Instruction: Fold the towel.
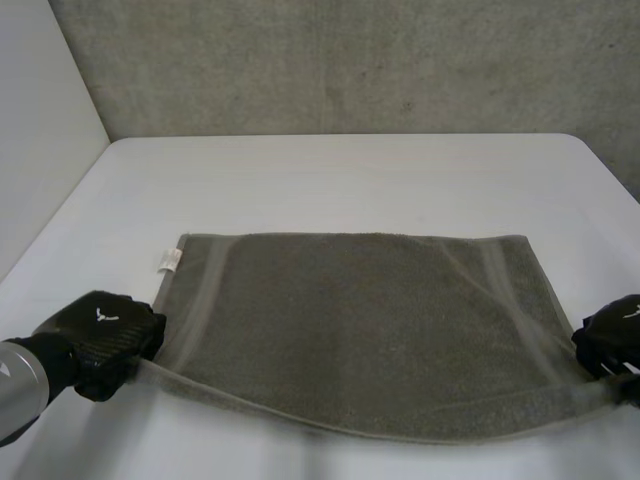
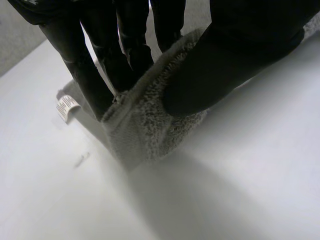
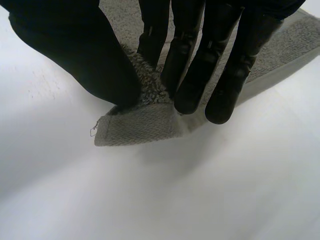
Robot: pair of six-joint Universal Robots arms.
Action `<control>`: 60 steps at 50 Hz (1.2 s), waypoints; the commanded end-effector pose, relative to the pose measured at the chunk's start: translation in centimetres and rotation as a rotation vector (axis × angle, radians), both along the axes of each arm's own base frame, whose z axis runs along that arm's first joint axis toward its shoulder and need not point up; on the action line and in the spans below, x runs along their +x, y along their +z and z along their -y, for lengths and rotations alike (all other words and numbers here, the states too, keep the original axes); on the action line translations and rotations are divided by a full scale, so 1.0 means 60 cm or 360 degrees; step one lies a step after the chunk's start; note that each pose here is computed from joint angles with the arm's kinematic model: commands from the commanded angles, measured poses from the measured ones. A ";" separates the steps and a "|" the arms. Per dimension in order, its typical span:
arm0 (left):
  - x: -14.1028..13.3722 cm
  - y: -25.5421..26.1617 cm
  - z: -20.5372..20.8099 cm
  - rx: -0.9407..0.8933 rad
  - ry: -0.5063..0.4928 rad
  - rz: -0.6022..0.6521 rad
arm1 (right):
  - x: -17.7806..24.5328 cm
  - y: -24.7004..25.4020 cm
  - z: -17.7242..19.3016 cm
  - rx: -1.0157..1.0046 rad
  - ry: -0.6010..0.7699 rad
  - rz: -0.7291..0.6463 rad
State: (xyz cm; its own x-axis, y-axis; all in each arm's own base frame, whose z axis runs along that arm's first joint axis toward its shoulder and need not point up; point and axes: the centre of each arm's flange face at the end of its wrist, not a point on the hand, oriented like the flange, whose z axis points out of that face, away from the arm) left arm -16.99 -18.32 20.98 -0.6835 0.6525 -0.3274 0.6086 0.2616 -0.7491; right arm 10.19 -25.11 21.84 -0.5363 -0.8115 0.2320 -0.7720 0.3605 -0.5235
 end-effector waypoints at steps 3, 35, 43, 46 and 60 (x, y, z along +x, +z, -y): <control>-0.004 0.006 0.090 -0.0280 0.0007 -0.0037 | 0.010 -0.016 0.061 -0.0179 -0.0088 0.0064; -0.137 -0.100 0.367 -0.0548 0.0002 -0.0088 | 0.129 -0.111 0.280 -0.0821 -0.0221 0.0065; -0.151 -0.101 0.376 -0.0590 -0.0012 -0.0089 | 0.142 -0.100 0.301 -0.0935 -0.0260 0.0074; -0.149 -0.091 0.378 -0.0622 0.0047 -0.0066 | 0.143 -0.072 0.307 -0.1011 -0.0332 0.0157; -0.149 -0.034 0.347 -0.0683 0.0136 -0.0068 | 0.134 0.038 0.231 -0.1159 -0.0390 0.0401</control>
